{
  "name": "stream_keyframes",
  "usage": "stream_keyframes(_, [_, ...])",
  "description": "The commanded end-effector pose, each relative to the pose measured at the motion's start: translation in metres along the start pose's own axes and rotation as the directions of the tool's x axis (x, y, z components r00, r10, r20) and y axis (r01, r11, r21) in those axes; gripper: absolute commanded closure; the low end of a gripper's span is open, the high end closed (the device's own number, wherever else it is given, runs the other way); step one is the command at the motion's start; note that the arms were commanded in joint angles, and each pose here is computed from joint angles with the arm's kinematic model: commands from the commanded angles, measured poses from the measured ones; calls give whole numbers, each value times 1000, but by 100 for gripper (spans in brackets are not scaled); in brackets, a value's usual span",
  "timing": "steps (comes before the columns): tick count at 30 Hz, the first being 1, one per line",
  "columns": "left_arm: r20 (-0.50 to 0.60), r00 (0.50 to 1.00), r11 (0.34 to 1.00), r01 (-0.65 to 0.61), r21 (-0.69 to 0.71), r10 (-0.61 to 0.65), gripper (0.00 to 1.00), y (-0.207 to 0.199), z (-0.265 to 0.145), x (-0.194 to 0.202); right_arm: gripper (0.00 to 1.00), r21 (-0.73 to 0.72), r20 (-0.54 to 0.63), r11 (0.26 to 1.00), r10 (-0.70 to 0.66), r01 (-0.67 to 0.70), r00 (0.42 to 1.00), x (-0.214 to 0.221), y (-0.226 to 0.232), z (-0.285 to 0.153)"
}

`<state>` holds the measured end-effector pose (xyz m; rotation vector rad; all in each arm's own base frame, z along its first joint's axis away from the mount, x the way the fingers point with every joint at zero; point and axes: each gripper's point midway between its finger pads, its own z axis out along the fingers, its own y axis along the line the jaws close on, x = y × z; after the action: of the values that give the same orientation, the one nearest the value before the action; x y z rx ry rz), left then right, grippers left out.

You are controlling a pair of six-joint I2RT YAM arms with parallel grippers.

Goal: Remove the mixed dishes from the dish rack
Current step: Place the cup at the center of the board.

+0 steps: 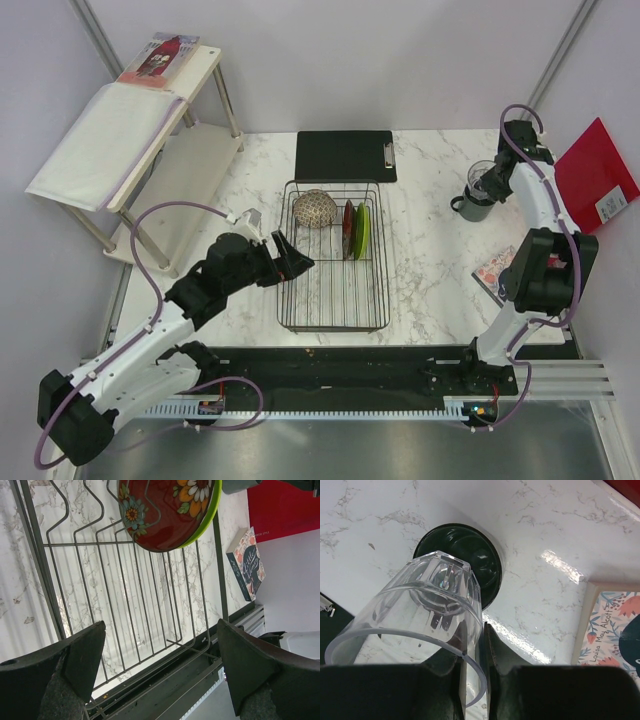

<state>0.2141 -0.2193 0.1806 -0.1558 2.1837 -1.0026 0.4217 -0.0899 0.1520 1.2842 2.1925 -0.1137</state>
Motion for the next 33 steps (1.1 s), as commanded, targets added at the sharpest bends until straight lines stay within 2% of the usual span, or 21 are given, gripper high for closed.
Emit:
stream_keyframes(1, [0, 1000, 1000, -24, -12, 24, 2, 4, 1, 0, 100, -40, -2, 999, 32, -32, 999, -1, 12, 14])
stream_keyframes(3, [1, 1000, 1000, -24, -19, 24, 2, 6, 1, 0, 93, -46, -21, 999, 23, -24, 1000, 5, 13, 19])
stream_keyframes(4, [1, 1000, 1000, -25, -15, 26, 2, 5, 1, 0, 84, -50, -27, 999, 17, -18, 1000, 8, 13, 23])
stream_keyframes(7, [-16, 999, 1000, -28, -11, 27, 2, 3, 2, 2, 70, -70, -35, 997, 12, -14, 999, 13, 15, 27])
stream_keyframes(10, [-18, 999, 999, -28, -20, 28, 2, 5, 3, 2, 63, -88, -28, 996, 13, -15, 1000, 13, 17, 26])
stream_keyframes(16, [-22, 999, 999, -27, -31, 27, 2, 7, 5, 3, 55, -146, 0, 989, 32, -31, 1000, 0, 29, 10])
stream_keyframes(21, [-13, 999, 999, -32, -37, 32, 2, 8, 6, 0, 51, -329, 21, 940, 105, -93, 994, -18, 58, -38])
stream_keyframes(25, [-3, 999, 998, -37, -55, 36, 2, 9, 8, -3, 47, -576, 44, 816, 98, -55, 994, -16, 96, -104])
stream_keyframes(26, [-3, 999, 997, -39, -60, 39, 2, 10, 9, -4, 46, -658, 58, 753, 65, -11, 996, -6, 109, -138])
stream_keyframes(28, [-1, 999, 997, -41, -60, 41, 2, 7, 11, -7, 41, -740, 103, 671, 33, 55, 994, 9, 121, -163])
stream_keyframes(29, [-9, 999, 997, -42, -69, 41, 2, 8, 13, -7, 39, -796, 122, 597, -7, 102, 993, 28, 130, -195])
stream_keyframes(31, [-6, 999, 996, -45, -77, 44, 2, 5, 15, -12, 34, -839, 166, 515, -67, 177, 984, 56, 136, -209])
stream_keyframes(32, [-16, 999, 995, -48, -91, 47, 2, 7, 18, -11, 33, -868, 178, 449, -117, 212, 977, 81, 140, -229])
stream_keyframes(33, [-8, 998, 995, -68, -79, 68, 3, 1, 18, -15, 32, -872, 181, 431, -156, 231, 971, 101, 138, -225])
